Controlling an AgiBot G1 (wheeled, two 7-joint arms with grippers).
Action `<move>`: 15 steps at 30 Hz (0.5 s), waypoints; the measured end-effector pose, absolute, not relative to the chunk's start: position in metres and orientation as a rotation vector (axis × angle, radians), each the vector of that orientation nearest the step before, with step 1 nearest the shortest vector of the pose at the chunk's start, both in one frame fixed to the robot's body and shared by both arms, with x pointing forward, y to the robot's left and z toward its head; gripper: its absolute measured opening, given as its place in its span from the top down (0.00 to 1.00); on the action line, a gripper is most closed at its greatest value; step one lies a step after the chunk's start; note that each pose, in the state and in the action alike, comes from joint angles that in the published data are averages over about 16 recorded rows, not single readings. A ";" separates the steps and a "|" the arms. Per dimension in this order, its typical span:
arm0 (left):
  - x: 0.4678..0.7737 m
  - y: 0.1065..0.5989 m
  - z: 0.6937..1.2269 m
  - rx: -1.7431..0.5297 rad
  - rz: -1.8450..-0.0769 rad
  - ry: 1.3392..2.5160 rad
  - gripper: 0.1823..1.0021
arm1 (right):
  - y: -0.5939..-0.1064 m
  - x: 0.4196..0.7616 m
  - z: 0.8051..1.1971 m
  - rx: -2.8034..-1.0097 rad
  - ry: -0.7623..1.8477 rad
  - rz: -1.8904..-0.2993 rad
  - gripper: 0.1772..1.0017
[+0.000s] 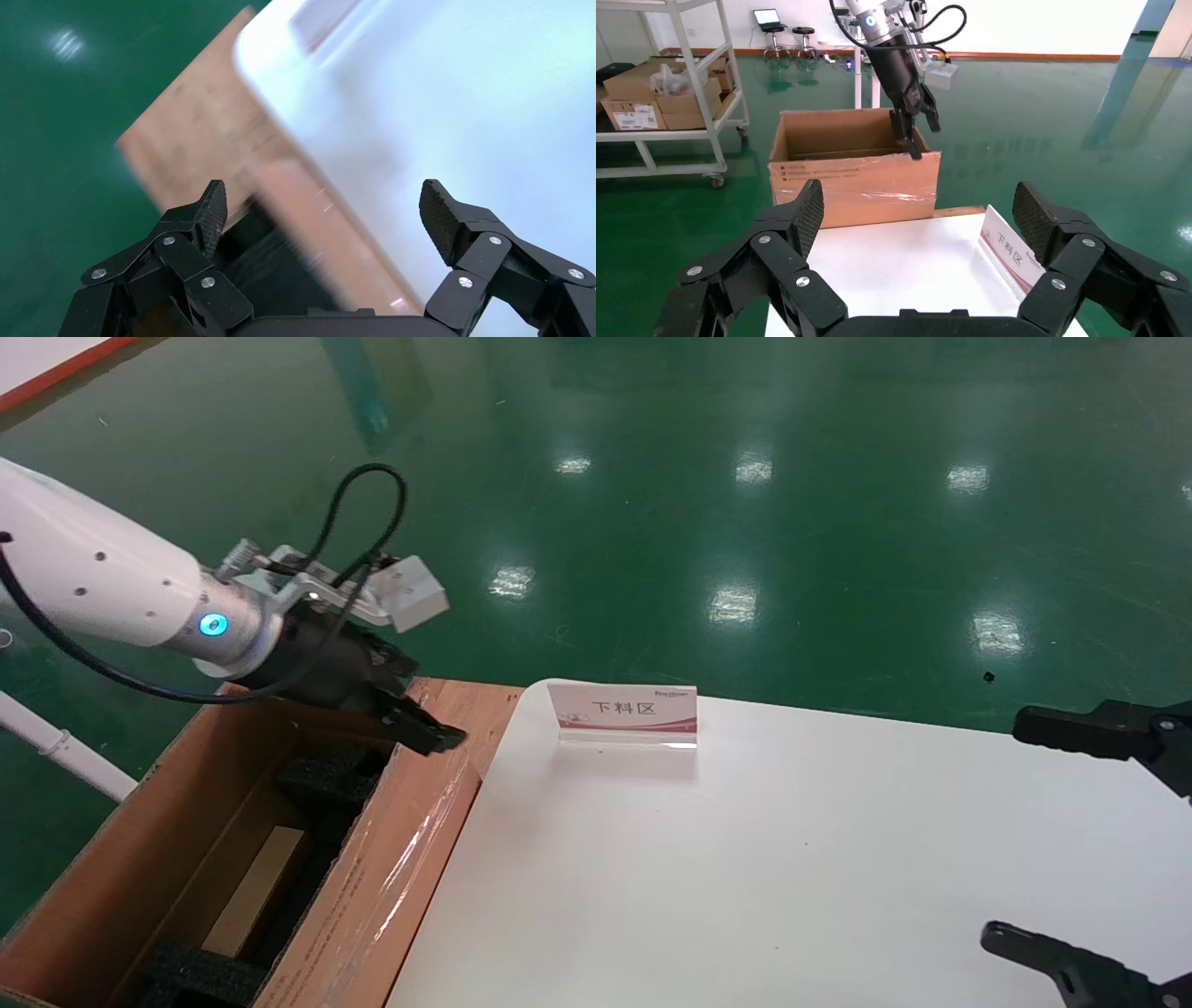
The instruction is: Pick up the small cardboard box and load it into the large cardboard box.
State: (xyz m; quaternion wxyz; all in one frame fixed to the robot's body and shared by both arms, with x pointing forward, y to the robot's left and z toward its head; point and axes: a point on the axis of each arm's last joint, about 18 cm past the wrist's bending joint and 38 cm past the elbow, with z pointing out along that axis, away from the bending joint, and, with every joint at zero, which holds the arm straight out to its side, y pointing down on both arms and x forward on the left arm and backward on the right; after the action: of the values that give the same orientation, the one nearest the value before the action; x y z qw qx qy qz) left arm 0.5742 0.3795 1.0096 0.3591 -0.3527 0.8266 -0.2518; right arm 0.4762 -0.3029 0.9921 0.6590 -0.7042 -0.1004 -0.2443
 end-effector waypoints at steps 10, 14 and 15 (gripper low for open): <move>0.573 0.327 0.994 -0.711 -0.851 2.291 0.00 | -0.303 0.476 0.992 -1.594 -0.227 -0.553 0.00; 0.569 0.309 0.990 -0.622 -0.944 2.337 0.00 | -0.303 0.476 0.992 -1.594 -0.227 -0.553 0.00; 0.568 0.305 0.989 -0.599 -0.968 2.346 0.00 | -0.303 0.476 0.992 -1.594 -0.227 -0.553 0.00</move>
State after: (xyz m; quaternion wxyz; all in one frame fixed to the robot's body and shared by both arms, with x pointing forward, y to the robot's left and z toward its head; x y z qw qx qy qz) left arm 0.5681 0.3051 0.9891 0.2638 -0.2215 0.8678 -0.3581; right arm 0.4763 -0.3029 0.9921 0.6590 -0.7042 -0.1005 -0.2442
